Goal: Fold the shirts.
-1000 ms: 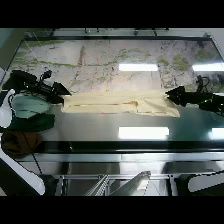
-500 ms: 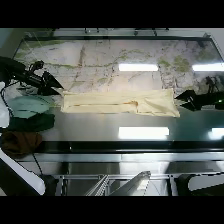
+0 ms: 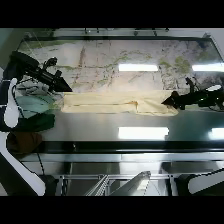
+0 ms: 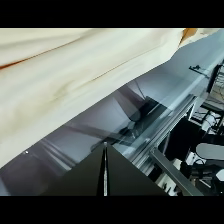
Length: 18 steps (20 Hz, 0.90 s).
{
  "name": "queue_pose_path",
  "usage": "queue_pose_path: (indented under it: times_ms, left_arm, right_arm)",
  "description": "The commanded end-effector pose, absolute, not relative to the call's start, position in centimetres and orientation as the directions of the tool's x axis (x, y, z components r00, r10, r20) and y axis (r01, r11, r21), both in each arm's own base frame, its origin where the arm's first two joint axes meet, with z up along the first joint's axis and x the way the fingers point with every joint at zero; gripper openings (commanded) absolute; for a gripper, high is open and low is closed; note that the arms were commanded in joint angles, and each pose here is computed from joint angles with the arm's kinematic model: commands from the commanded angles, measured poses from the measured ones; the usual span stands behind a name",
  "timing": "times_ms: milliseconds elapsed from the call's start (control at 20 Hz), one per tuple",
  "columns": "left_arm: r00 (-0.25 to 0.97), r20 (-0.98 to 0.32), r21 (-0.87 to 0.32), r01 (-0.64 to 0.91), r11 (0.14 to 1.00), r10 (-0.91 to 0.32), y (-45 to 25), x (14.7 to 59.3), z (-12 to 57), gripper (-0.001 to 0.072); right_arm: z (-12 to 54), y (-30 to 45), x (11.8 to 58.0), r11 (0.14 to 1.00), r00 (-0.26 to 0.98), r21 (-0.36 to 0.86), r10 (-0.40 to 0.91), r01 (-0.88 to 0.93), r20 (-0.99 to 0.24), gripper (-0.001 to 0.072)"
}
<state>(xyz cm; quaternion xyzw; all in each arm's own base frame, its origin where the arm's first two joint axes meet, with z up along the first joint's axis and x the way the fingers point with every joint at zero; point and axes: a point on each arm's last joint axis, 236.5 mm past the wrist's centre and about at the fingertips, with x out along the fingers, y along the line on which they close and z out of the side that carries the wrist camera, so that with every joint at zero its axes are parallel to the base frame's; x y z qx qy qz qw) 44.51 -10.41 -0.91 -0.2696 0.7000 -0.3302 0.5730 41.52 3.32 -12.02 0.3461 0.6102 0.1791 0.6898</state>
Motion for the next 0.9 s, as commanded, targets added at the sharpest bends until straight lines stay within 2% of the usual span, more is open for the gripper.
queue_pose_path:
  times_ms: [0,150,300,500,850]
  left_arm:
    - [-0.196,-0.643,-0.763,0.081,0.641,-0.74,-14.9,45.1,-1.3,0.002]
    - [-0.174,-0.666,-0.746,0.161,0.646,-0.726,-21.1,45.7,-2.4,0.0021]
    - [-0.221,-0.675,-0.737,0.226,0.637,-0.704,-28.5,43.9,-5.3,0.0016]
    - [-0.19,-0.695,-0.714,0.295,0.635,-0.693,-36.5,42.5,-9.2,0.0011]
    - [-0.116,-0.697,-0.687,0.39,0.613,-0.708,-43.8,40.8,-9.8,0.0011]
  right_arm:
    - [-11.2,5.8,41.5,0.688,0.16,0.717,0.699,0.115,-0.697,0.0021]
    - [-8.8,4.3,41.9,0.686,0.184,0.723,0.703,0.079,-0.687,0.002]
    - [-4.9,1.2,42.2,0.676,0.244,0.734,0.703,0.06,-0.668,0.0019]
    - [-1.5,-1.6,41.2,0.648,0.256,0.761,0.728,0.048,-0.636,0.0019]
    - [1.6,-2.7,39.2,0.611,0.198,0.792,0.778,-0.014,-0.597,0.002]
